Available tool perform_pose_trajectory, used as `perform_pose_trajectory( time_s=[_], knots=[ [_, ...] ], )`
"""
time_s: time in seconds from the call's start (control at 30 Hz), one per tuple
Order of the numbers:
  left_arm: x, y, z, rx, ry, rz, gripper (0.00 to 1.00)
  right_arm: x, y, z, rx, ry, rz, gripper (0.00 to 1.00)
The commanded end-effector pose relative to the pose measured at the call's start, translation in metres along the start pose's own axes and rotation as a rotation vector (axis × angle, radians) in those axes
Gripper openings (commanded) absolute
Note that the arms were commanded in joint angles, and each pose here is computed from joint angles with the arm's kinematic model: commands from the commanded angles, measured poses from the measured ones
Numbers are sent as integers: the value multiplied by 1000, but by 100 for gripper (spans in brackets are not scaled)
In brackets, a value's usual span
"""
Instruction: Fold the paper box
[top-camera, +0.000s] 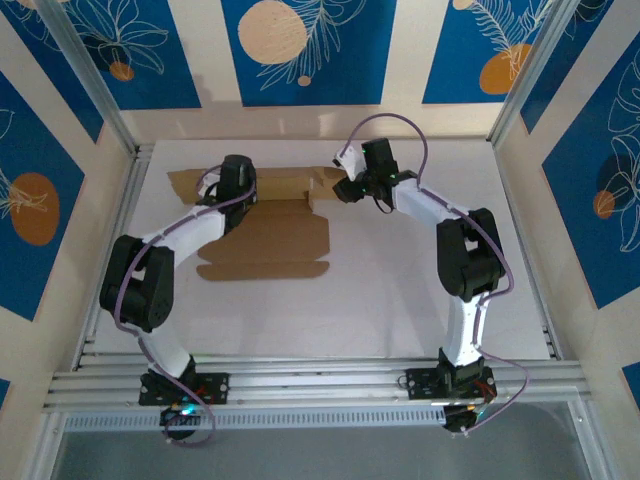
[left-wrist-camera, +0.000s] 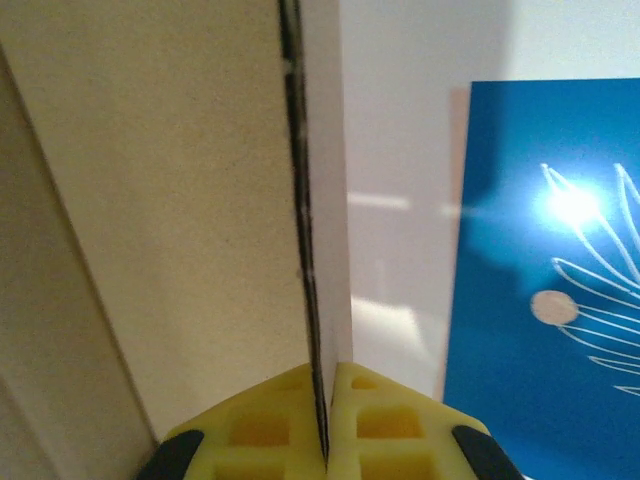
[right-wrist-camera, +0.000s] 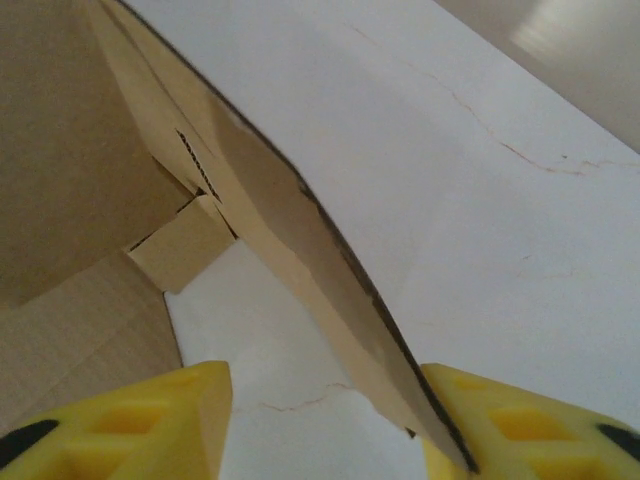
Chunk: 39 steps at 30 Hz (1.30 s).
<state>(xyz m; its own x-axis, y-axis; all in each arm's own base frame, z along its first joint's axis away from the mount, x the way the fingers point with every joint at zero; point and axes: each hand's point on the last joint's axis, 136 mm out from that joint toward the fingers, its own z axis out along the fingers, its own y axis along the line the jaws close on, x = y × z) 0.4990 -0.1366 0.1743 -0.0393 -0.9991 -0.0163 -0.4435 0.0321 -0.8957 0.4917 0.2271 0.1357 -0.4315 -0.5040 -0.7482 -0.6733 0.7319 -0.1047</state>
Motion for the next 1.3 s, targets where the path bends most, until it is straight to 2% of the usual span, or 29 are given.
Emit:
perform_pose_trajectory(
  time_s=[0.0, 0.23, 0.47, 0.57, 0.67, 0.8, 0.9, 1.03, 1.17, 1.27],
  knots=[
    [25, 62, 17, -69, 96, 33, 0, -28, 10, -22, -28, -148, 28, 45],
    [36, 30, 15, 188, 136, 60, 0, -26, 19, -26, -43, -212, 119, 37],
    [30, 44, 15, 192, 118, 75, 0, -21, 52, -22, -111, -179, 148, 37],
    [31, 45, 15, 197, 121, 76, 0, -22, 66, -23, -162, -165, 214, 38],
    [29, 48, 14, 191, 114, 83, 0, -24, 79, -30, -250, -179, 302, 41],
    [28, 47, 13, 185, 110, 87, 0, -32, 99, -48, -445, -203, 381, 50],
    [27, 47, 14, 181, 117, 87, 0, -33, 89, -59, -492, -216, 419, 57],
    [28, 50, 19, 165, 148, 109, 0, -34, 58, -75, -464, -257, 435, 59],
    [34, 59, 24, 146, 189, 118, 0, -44, 7, -103, -478, -323, 575, 60],
    [31, 63, 26, 128, 188, 136, 0, -44, -37, -116, -371, -367, 654, 58]
  ],
)
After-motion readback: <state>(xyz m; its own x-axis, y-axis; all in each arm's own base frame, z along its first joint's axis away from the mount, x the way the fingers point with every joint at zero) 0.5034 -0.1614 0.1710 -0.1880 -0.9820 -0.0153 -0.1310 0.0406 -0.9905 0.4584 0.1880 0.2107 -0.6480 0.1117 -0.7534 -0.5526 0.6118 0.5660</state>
